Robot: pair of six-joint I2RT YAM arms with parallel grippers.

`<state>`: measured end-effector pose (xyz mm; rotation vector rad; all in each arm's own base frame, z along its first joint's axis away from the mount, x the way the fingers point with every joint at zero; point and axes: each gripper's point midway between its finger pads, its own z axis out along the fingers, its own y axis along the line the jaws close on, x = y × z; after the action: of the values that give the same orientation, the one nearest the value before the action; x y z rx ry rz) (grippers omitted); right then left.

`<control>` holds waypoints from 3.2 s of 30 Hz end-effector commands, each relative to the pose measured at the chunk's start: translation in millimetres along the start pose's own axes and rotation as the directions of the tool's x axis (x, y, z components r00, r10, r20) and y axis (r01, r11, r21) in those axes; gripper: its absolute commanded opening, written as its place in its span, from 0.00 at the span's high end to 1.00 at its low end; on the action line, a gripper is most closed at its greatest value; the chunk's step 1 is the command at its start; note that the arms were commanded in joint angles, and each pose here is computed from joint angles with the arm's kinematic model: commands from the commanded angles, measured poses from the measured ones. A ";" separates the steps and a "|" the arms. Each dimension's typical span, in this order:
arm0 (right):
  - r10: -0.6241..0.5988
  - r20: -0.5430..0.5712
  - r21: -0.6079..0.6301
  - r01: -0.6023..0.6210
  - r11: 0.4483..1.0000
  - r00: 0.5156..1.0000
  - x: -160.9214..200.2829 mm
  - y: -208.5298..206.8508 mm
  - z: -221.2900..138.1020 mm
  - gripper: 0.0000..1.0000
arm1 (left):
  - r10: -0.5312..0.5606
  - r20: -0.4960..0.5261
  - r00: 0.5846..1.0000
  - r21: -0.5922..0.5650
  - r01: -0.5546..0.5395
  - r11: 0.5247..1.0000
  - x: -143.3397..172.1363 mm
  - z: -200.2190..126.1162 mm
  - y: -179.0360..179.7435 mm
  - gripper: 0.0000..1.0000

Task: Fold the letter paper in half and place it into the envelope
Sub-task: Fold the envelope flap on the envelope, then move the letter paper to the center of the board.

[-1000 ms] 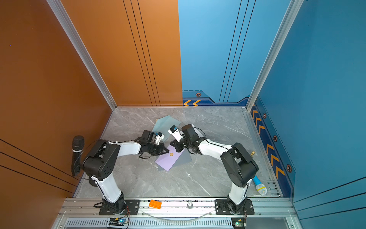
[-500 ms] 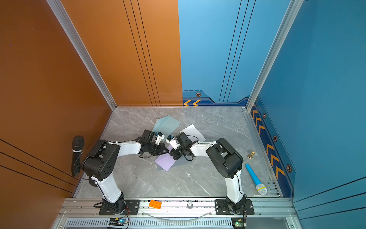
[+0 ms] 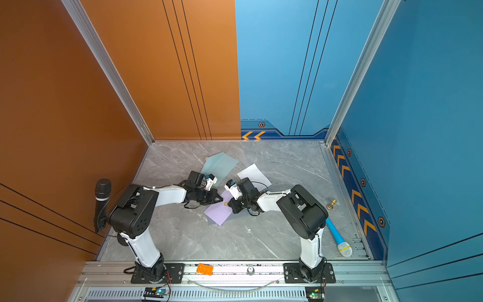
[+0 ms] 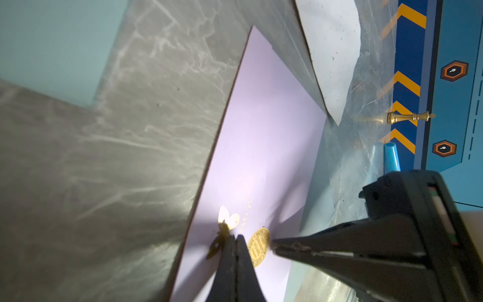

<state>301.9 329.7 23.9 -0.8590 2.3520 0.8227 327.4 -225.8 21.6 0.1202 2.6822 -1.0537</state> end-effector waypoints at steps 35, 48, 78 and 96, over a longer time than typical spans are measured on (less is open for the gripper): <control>0.140 0.012 0.026 -0.140 0.990 0.990 -15.7 -15.7 -16.2 0.90 | -0.012 -0.059 0.998 -0.178 0.001 0.984 32.1 -6.8 28.9 1.00; 0.332 0.128 0.273 -0.355 0.894 0.935 -71.9 -108.9 -135.2 0.67 | 0.178 0.363 0.914 -0.093 -0.154 0.984 -82.7 -121.5 -66.1 0.73; 0.483 -0.062 0.308 -0.443 0.842 0.874 -32.3 -159.3 -101.7 0.60 | -0.069 0.388 0.919 -0.085 0.110 0.990 -169.2 -95.5 74.9 0.73; 0.518 -0.079 0.314 -0.472 0.824 0.852 -17.7 -160.5 -82.2 0.60 | 0.059 0.280 0.958 0.021 -0.068 0.997 -153.3 -25.2 -24.8 0.72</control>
<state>408.9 179.2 39.6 -0.2016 2.7877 0.5791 456.5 -212.5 92.0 0.0444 2.4120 -0.9644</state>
